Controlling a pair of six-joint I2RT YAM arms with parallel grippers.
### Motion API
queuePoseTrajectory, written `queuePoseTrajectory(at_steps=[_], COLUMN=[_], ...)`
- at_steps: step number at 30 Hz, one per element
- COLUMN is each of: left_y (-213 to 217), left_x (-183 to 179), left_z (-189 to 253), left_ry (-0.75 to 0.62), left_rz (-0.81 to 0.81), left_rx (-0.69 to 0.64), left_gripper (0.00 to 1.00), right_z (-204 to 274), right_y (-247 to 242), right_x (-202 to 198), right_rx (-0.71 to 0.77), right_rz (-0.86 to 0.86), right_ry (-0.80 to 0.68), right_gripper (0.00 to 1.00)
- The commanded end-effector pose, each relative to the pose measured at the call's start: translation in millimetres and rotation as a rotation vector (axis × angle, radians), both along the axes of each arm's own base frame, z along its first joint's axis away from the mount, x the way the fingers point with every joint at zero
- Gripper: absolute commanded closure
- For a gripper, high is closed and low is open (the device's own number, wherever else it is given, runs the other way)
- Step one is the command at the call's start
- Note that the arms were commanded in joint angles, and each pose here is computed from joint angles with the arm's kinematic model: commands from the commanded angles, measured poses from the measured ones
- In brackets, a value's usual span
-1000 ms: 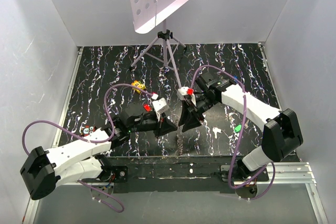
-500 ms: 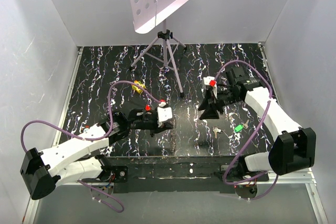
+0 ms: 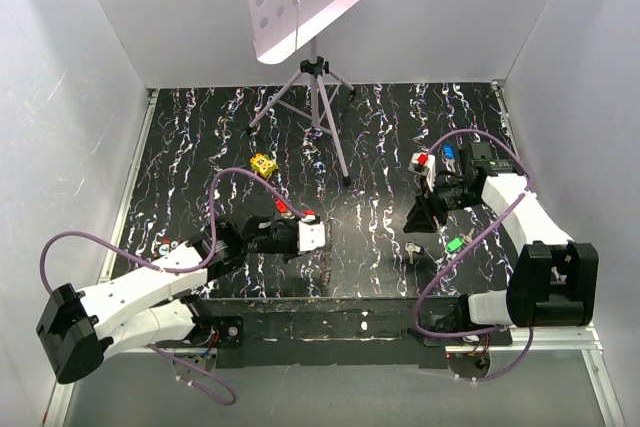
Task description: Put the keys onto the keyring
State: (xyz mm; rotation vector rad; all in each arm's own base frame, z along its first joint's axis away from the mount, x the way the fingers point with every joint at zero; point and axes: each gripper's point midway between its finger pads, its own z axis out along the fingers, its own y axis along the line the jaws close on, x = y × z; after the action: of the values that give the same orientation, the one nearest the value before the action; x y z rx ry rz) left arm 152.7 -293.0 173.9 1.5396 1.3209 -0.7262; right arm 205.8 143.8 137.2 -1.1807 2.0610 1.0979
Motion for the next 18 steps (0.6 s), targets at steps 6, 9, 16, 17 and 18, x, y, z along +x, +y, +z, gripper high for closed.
queuePoseTrajectory(at_steps=[6, 9, 16, 17, 18], left_y=[0, 2, 3, 4, 4], left_x=[6, 6, 4, 4, 3], left_z=[29, 30, 35, 36, 36], left_ry=[-0.083, -0.092, -0.1, -0.1, -0.099], left_rz=[0.015, 0.018, 0.018, 0.019, 0.018], left_rx=[-0.061, -0.065, -0.076, -0.077, -0.079], left_gripper=[1.0, 1.0, 1.0, 1.0, 1.0], right_z=[-44, -51, -69, -72, -75], right_y=[-25, -24, -28, -28, -27], right_x=[4, 4, 4, 4, 5], right_rx=[-0.196, -0.199, -0.243, -0.256, -0.267], right_rz=[-0.055, -0.074, -0.109, -0.106, -0.103], right_ry=[0.207, 0.232, 0.231, 0.227, 0.215], right_gripper=[0.55, 0.56, 0.57, 0.57, 0.57])
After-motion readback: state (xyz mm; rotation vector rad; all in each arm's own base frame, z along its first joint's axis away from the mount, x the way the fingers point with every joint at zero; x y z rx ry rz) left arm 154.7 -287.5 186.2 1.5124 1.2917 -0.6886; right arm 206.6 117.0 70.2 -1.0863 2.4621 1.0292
